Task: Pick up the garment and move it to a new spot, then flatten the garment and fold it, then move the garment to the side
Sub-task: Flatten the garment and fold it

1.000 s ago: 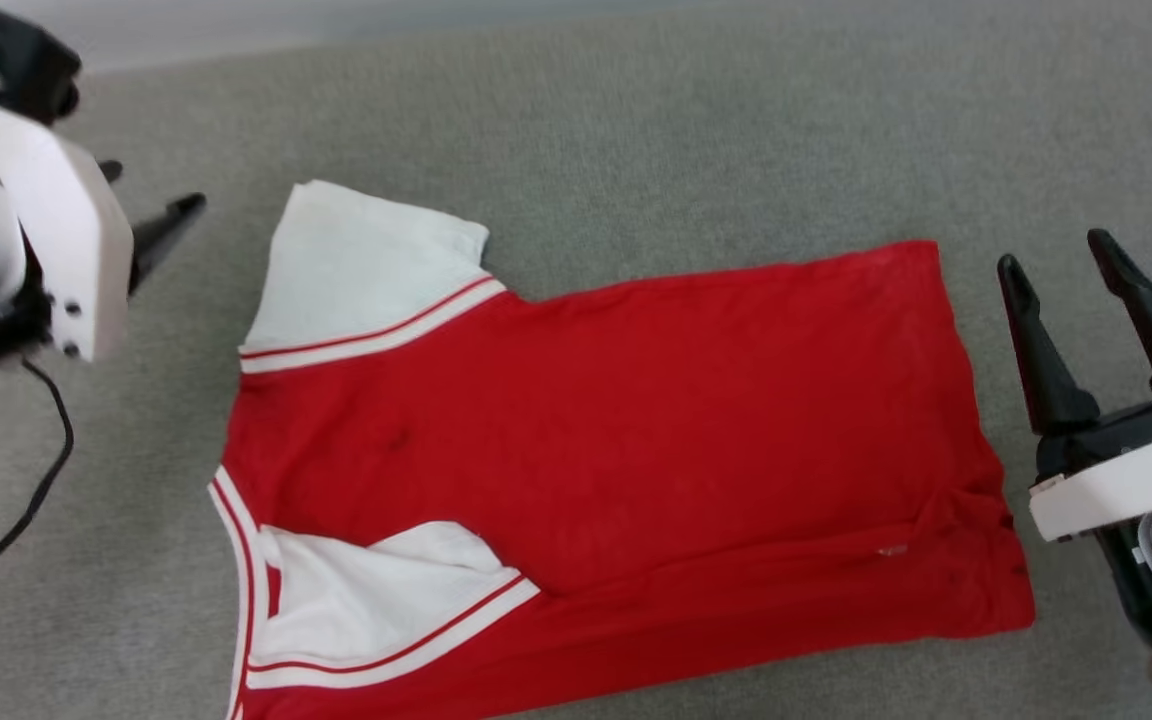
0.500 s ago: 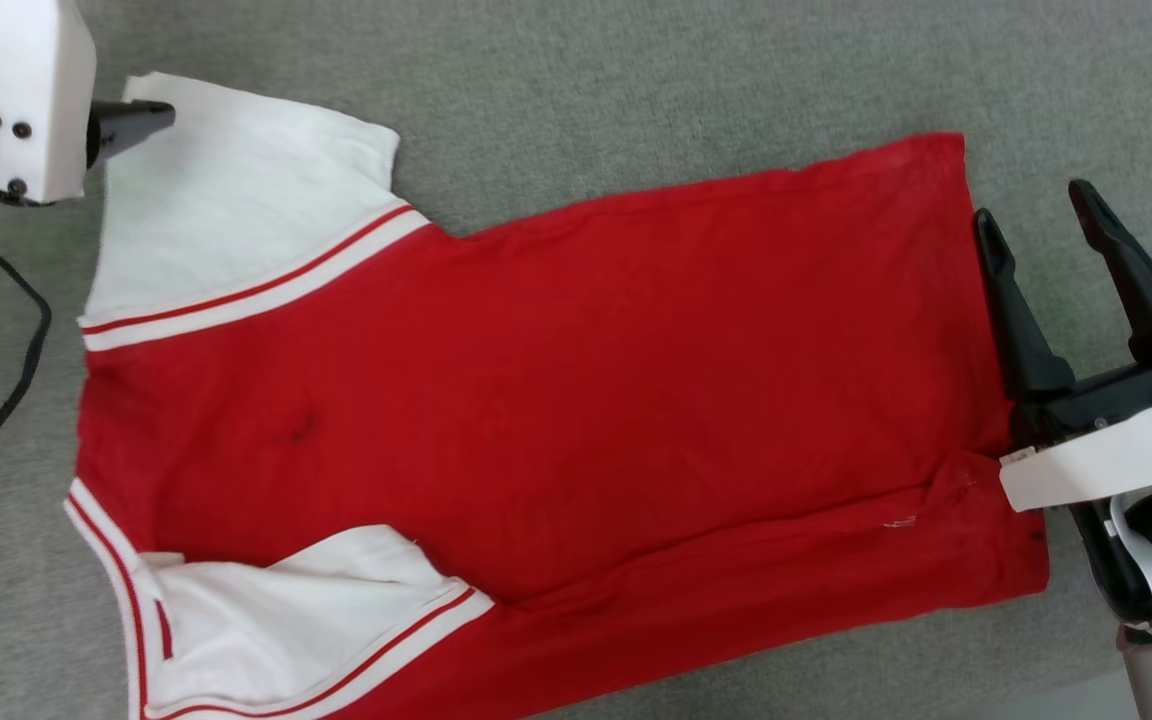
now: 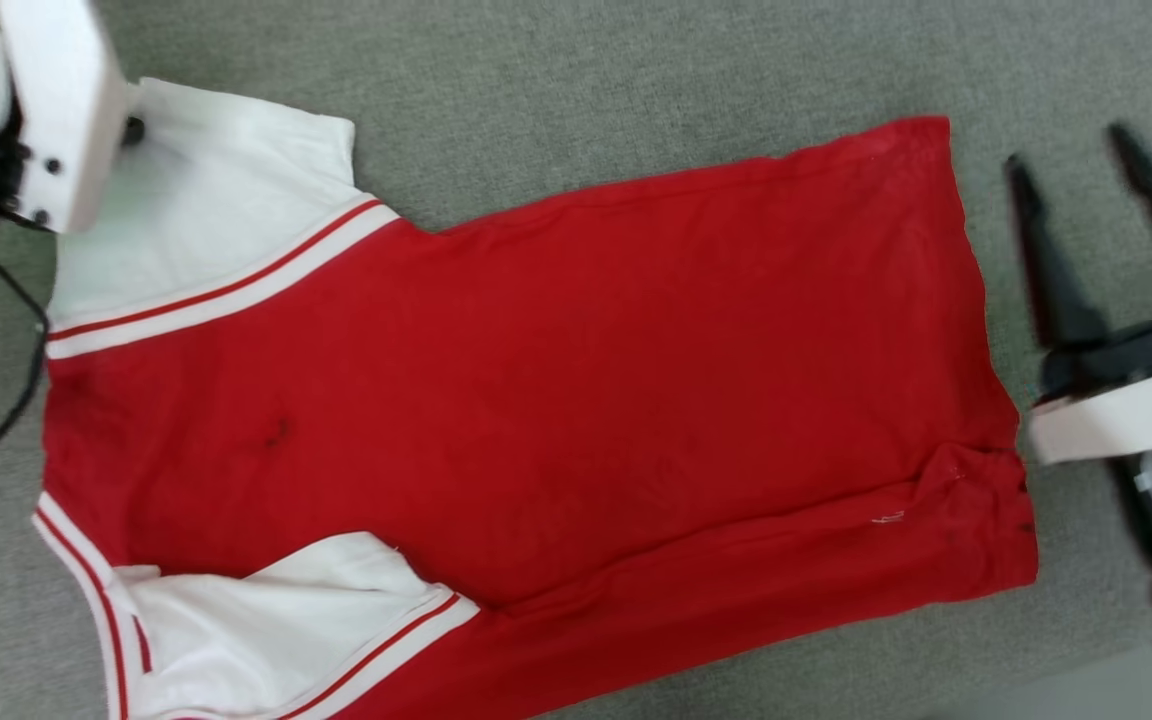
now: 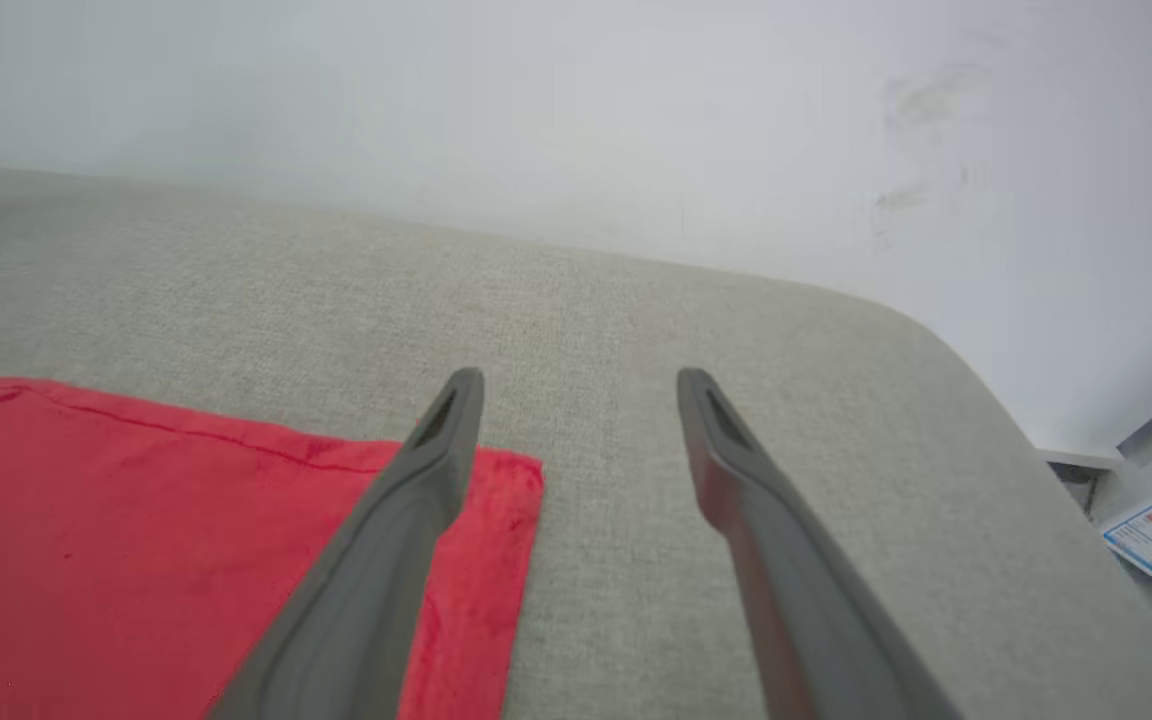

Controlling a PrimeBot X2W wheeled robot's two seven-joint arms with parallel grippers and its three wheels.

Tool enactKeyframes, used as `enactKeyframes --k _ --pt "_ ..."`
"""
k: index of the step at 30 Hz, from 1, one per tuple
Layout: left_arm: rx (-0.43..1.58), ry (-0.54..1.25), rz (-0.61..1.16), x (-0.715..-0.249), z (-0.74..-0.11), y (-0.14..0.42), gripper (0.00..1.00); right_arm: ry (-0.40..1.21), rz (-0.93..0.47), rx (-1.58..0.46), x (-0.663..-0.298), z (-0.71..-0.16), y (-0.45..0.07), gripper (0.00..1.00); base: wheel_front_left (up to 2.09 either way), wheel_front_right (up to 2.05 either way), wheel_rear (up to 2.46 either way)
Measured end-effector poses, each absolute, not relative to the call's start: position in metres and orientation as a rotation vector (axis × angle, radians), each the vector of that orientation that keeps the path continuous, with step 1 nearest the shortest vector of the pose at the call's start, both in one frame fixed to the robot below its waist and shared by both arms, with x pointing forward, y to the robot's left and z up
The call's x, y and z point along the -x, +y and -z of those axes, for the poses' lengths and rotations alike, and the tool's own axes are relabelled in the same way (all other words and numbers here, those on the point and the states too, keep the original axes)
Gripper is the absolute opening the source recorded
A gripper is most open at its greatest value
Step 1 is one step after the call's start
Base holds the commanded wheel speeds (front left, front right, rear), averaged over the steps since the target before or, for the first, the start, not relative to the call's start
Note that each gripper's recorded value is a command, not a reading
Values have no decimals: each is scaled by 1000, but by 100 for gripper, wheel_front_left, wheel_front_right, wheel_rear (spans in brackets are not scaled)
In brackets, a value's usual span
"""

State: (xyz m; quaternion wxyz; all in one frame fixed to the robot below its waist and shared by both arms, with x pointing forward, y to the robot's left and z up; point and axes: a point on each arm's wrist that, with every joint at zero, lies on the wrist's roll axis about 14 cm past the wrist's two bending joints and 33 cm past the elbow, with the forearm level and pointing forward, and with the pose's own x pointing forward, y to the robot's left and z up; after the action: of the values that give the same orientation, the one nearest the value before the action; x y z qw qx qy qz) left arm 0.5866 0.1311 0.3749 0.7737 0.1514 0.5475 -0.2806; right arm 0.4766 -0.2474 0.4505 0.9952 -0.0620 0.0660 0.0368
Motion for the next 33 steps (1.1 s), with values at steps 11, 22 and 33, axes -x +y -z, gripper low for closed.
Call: enactKeyframes --k 11,22,33 --pt "-341 1026 639 -573 -424 127 0 118 -203 337 -520 -528 -241 100 0 0 0" --pt "-340 938 657 -557 -449 128 0 832 -336 417 -518 -473 -240 100 0 0 0" --pt "-331 919 674 -559 -440 129 0 1170 -375 320 -509 -393 -224 100 0 0 0"
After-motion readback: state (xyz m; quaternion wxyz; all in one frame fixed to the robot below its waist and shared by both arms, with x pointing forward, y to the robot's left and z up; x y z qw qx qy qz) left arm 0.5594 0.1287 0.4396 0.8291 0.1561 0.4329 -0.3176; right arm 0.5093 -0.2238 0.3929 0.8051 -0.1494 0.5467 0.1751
